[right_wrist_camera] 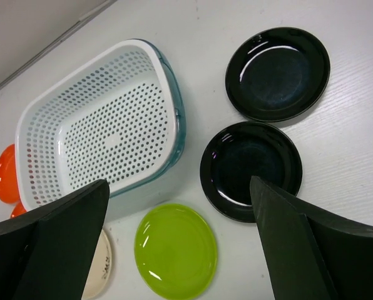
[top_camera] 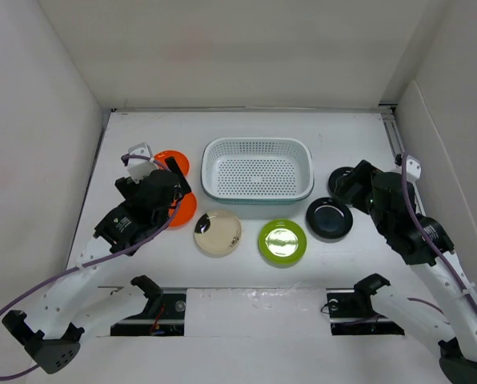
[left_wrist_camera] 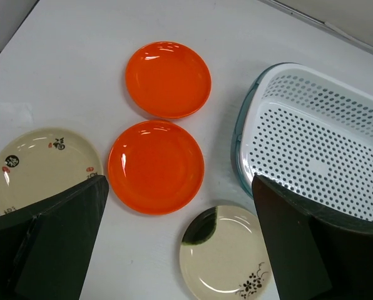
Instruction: Place the plates into the plastic bin on the countertop
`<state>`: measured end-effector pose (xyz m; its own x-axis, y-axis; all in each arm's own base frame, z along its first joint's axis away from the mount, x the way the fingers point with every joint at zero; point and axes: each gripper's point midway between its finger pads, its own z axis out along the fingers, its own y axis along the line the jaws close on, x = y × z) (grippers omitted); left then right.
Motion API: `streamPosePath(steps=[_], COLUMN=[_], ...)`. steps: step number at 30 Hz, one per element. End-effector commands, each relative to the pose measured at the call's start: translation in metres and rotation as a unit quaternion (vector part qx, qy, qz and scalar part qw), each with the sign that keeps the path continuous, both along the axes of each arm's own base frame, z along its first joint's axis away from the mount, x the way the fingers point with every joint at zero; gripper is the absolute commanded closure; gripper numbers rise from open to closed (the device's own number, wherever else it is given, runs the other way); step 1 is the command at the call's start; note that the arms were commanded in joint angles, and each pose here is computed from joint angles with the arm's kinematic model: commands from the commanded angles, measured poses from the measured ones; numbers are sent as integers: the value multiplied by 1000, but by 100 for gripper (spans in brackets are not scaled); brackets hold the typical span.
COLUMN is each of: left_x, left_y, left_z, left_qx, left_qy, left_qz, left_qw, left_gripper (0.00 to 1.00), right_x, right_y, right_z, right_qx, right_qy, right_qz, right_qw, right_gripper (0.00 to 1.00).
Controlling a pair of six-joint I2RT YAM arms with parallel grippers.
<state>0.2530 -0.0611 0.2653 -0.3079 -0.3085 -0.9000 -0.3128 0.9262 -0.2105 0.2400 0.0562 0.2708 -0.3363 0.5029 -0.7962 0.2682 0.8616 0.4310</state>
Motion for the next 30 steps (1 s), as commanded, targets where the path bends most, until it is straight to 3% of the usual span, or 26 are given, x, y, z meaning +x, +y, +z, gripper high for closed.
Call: streamPosePath(steps=[1,7,10,13,17,25,30], left_x=[1,3,3,3,3,1,0], left_y=[-3,-14,-18,-23,-27,-25,-27], left_z=[9,7,7,8,7,9,9], left_qx=[-24,-30,-37,-38,-43,-44,-46], left_qy=[-16,-9,-9,-7,-3,-11,-9], left_qz=[0,-25,-34,-51,-60,-62,-66], left_qw=[1000,999,999,998,997,997,997], left_gripper=[0,0,0,0,0,0,0], right_x=[2,15,41,72,86,101,105], right_y=[-6,-2,4,-36,-92,-119,-125], right_z=[3,-28,-40,-65,-99,-161,-207], right_qx=[8,52,75,71,130,139,153], right_qy=[-12,-7,-12,14,36,96,143], right_qz=[-24,-52,-45,-99,-141,-193,-208], right_qw=[1000,997,996,992,981,967,955], right_gripper=[0,0,0,0,0,1,11])
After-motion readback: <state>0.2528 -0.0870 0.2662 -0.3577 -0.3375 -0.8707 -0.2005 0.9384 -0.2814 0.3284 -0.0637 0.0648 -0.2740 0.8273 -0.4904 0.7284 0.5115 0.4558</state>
